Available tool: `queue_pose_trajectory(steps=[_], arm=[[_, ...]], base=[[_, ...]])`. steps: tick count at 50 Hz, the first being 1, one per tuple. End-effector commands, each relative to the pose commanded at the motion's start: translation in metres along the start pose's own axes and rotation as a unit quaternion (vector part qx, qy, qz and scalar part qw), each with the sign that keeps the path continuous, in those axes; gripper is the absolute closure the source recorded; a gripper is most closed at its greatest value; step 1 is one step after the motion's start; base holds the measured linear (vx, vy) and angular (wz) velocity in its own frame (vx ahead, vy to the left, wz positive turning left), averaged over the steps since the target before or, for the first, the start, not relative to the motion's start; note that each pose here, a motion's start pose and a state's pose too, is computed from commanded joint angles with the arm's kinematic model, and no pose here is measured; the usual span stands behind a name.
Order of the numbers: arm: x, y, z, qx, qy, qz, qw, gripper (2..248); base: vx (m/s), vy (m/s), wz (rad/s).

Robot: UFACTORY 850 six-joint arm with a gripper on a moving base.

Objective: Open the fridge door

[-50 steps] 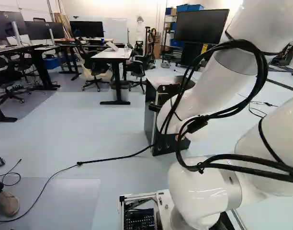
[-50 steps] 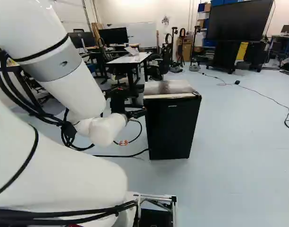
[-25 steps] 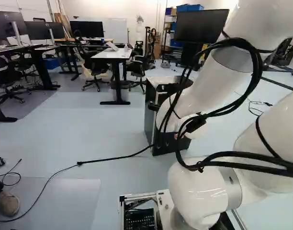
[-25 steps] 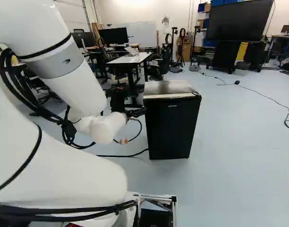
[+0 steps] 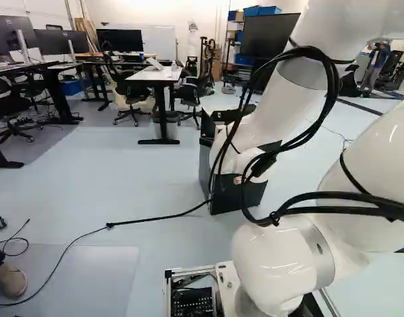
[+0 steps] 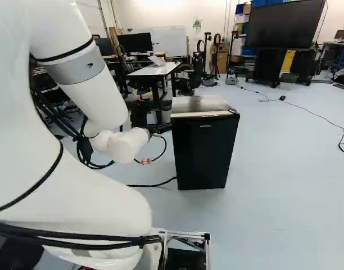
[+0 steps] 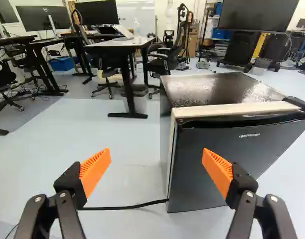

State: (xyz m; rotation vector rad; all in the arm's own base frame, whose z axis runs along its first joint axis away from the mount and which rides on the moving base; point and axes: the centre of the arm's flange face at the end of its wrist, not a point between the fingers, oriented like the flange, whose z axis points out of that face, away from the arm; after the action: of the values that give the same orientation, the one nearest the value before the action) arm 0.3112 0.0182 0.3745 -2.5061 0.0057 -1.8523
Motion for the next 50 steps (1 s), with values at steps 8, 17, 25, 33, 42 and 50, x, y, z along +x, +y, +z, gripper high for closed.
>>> queue_pose_trajectory(steps=[8, 17, 25, 33, 42, 50], arm=[[0.005, -0.005, 0.008, -0.005, 0.009, 0.008, 0.9999, 3], [0.008, -0.01, 0.017, -0.011, 0.016, 0.018, 0.9996, 3], [0.007, -0.016, 0.027, -0.019, 0.016, 0.025, 0.9994, 3], [0.004, -0.02, 0.038, -0.027, 0.015, 0.032, 0.999, 3], [0.001, -0.026, 0.049, -0.038, 0.014, 0.038, 0.9984, 3], [-0.003, -0.031, 0.06, -0.048, 0.016, 0.044, 0.9977, 3]], base=[[0.0, 0.0, 0.0], [0.0, 0.0, 0.0], [0.0, 0.0, 0.0], [0.0, 0.0, 0.0], [0.0, 0.0, 0.0], [0.0, 0.0, 0.0]])
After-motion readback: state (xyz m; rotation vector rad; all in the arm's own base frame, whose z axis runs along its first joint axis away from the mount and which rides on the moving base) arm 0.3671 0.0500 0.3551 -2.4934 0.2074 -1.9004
